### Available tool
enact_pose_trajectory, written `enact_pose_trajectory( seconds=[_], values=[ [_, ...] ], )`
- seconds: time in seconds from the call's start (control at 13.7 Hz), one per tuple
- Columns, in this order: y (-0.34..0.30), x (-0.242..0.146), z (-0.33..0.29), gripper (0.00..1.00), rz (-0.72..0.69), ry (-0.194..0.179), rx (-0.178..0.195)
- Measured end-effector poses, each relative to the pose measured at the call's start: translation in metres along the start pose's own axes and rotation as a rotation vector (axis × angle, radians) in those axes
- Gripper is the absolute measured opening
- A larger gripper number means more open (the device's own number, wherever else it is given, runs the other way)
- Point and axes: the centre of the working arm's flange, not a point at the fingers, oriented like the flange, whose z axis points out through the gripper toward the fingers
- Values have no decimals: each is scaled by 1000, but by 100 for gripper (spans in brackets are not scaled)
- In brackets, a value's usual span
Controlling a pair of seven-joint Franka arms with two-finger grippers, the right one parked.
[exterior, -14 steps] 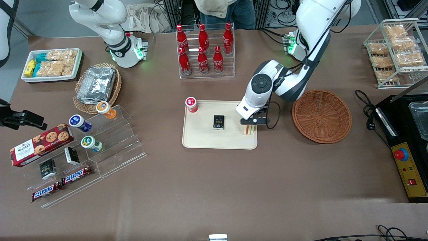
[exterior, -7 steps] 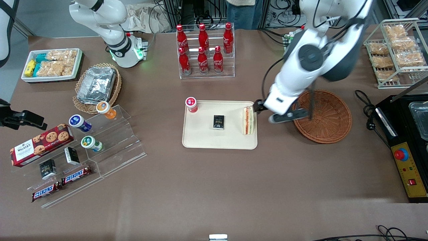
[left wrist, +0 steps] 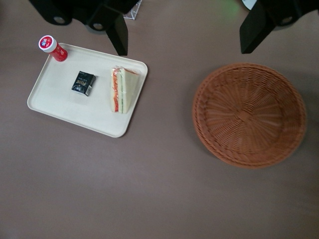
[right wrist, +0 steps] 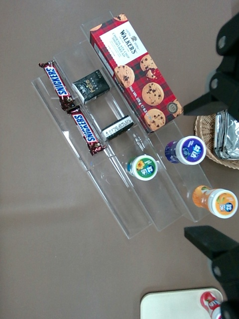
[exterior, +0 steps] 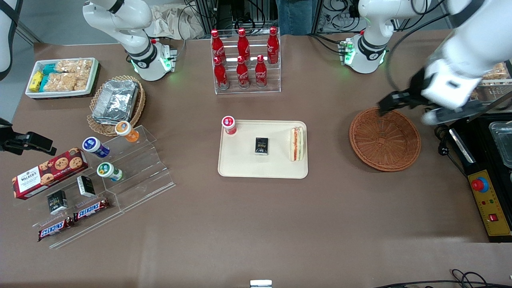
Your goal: Place sandwich from basket to tray
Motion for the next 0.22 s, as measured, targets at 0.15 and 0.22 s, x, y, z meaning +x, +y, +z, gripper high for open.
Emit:
enact_pose_trajectory(
  seconds=[0.15,0.22],
  values=[
    [-35,6,-13,100,51,-5,-6],
    [-44,8,-15,100,78,-8,-9]
  ],
)
